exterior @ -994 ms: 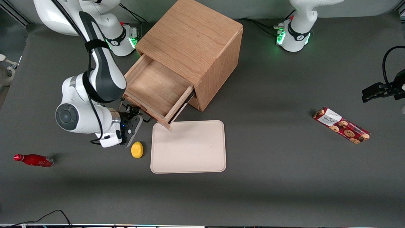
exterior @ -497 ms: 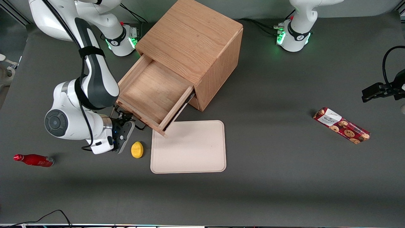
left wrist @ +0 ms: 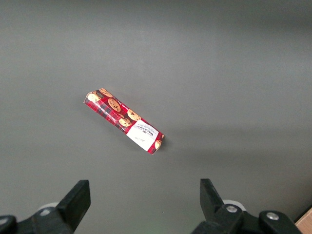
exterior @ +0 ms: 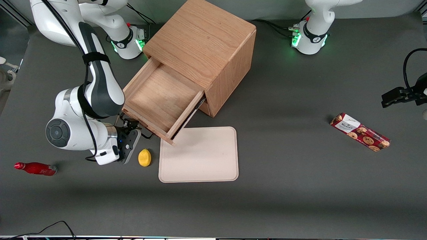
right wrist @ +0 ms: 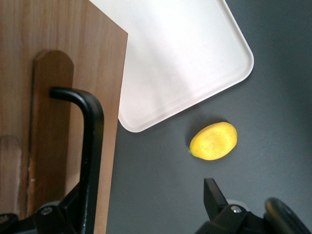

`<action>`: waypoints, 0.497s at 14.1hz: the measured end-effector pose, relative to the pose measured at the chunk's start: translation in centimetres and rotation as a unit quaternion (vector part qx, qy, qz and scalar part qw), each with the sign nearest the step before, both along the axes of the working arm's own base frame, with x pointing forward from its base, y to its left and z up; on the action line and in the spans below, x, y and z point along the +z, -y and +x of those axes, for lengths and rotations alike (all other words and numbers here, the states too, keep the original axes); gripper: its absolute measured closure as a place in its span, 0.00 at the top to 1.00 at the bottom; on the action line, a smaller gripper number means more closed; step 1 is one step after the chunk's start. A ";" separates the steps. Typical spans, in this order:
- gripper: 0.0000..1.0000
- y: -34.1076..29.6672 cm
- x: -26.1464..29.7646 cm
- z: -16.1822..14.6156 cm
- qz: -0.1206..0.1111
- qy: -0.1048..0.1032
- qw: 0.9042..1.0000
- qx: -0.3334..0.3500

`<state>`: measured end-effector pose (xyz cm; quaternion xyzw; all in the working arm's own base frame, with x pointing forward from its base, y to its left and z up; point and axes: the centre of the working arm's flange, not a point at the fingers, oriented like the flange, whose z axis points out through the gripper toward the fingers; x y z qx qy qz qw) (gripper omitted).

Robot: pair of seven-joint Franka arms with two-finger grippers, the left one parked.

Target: Open upper drawer

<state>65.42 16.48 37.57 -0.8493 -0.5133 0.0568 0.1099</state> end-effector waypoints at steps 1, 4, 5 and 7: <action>1.00 0.0 0.3 0.1 0.001 0.003 1.000 0.000; 1.00 0.3 2.2 0.5 0.000 0.005 1.000 -0.008; 1.00 0.6 3.3 0.6 -0.005 0.006 1.000 -0.016; 1.00 1.7 6.0 0.5 -0.032 0.018 0.999 -0.034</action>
